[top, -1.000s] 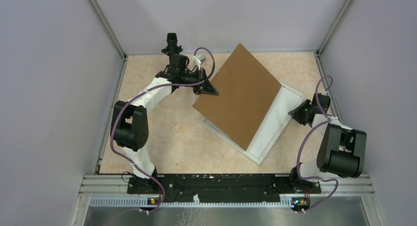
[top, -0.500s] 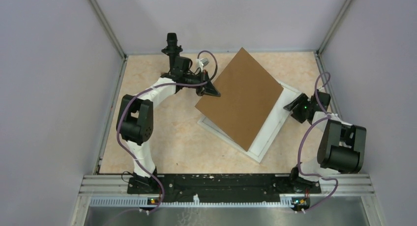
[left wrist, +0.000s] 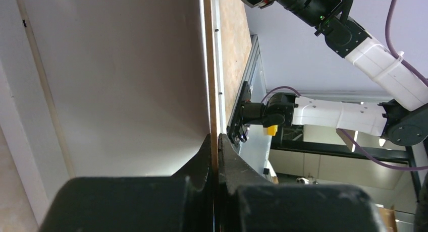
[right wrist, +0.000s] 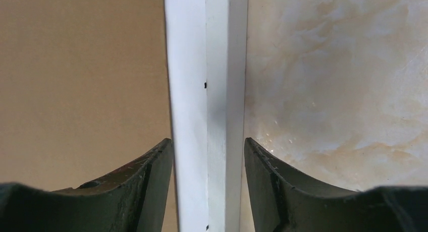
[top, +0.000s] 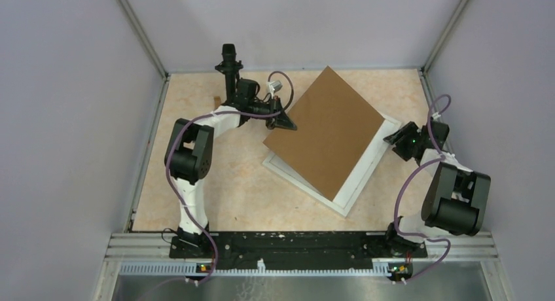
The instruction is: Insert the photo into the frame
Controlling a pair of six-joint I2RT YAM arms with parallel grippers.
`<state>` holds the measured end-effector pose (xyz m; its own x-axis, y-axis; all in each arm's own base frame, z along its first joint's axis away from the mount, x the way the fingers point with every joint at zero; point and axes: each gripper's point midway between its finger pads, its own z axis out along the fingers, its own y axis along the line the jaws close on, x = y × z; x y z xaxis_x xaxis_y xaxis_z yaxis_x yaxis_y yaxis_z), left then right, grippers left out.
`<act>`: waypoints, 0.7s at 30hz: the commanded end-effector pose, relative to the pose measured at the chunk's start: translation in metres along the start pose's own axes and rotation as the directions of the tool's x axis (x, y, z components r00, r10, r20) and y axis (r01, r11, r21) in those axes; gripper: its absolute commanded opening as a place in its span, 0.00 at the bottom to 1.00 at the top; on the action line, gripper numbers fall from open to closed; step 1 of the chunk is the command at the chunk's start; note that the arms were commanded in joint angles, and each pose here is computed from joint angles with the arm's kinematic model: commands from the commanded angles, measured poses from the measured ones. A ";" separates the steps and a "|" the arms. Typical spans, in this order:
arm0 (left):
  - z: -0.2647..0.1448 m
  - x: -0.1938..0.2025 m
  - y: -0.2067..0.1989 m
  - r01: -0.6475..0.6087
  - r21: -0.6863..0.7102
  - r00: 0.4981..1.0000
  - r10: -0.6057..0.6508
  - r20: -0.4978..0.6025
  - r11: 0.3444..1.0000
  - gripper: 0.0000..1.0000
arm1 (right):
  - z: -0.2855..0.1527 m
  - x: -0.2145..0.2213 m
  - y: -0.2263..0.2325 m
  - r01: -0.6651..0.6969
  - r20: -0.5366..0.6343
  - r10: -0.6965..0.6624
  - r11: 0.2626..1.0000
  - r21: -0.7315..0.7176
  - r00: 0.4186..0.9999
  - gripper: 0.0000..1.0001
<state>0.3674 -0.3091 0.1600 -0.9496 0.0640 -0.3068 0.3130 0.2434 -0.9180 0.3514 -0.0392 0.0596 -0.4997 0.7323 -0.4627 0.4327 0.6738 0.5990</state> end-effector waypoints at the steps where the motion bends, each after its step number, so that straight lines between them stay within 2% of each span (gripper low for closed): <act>1: 0.000 -0.011 -0.028 -0.120 0.121 0.992 0.123 -0.020 0.985 0.00 | 0.004 -0.007 0.003 -0.011 0.015 0.012 1.000 -0.029 1.000 0.51; 10: 0.007 -0.010 -0.010 -0.059 0.102 0.997 0.063 -0.042 0.993 0.00 | 0.006 -0.017 -0.011 -0.078 0.067 0.078 0.997 0.000 0.995 0.26; 21: 0.015 -0.004 0.008 -0.044 0.104 0.996 0.051 -0.067 0.994 0.00 | 0.022 0.002 -0.009 -0.108 -0.020 0.107 0.991 -0.077 0.994 0.22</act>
<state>0.3727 -0.3157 0.1359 -0.9638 0.0978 -0.2480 0.2639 0.2204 -0.9390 0.3565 -0.0442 0.0364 -0.4654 0.7996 -0.3794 0.4718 0.5869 0.6580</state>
